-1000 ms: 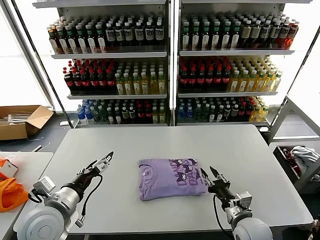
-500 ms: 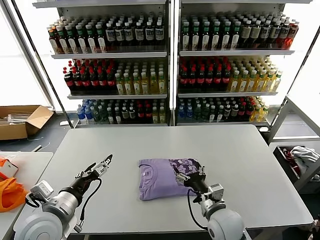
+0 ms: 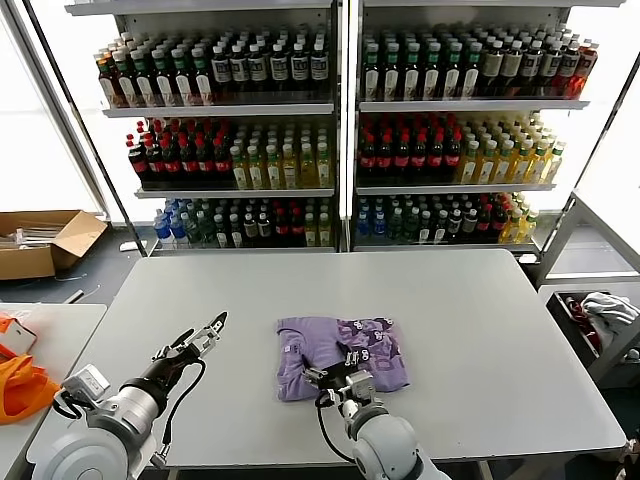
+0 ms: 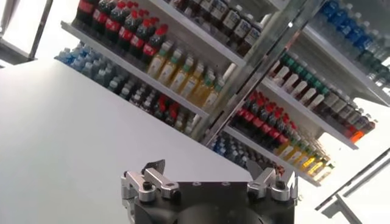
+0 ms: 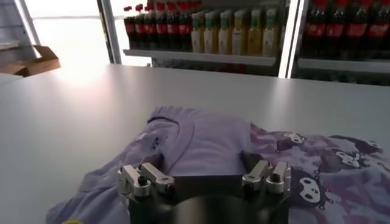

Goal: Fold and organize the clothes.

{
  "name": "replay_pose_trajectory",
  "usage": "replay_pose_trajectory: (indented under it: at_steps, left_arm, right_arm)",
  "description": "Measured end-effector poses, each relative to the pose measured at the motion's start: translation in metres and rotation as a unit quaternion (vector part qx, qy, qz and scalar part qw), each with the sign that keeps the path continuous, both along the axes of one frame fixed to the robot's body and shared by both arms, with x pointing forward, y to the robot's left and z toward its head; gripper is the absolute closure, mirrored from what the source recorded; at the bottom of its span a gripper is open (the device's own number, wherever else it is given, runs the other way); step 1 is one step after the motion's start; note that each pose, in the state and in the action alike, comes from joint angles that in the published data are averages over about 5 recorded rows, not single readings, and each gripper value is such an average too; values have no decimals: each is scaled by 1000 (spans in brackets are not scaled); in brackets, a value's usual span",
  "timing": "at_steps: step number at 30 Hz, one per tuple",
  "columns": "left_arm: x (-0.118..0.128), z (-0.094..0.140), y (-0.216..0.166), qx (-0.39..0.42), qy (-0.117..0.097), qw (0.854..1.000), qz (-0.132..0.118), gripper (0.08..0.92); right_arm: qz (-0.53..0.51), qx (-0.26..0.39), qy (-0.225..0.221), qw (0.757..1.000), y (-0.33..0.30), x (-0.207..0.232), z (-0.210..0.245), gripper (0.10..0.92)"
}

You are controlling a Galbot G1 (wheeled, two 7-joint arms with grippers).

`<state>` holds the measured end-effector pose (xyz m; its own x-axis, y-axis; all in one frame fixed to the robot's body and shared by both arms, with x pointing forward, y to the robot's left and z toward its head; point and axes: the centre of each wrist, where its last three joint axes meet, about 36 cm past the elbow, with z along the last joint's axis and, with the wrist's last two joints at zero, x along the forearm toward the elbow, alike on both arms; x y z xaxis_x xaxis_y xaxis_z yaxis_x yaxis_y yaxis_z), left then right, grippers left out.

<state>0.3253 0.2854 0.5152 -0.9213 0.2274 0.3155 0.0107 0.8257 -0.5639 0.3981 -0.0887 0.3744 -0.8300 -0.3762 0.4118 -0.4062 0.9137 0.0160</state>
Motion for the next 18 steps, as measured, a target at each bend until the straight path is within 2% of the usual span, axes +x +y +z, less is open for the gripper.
replay_pose_trajectory:
  at_steps: [4, 12, 18]
  left_arm:
    - [2, 2, -2, 1, -4, 1000, -4, 177]
    - [3, 3, -4, 5, -5, 1000, -14, 177]
    - [4, 4, -8, 2, -6, 1000, -21, 177]
  right_arm:
    - [-2, -3, -12, 1000, -1, -2, 3, 200]
    - [-32, 13, -74, 997, -37, -6, 37, 200]
    - [-61, 20, -74, 995, -69, -9, 36, 200]
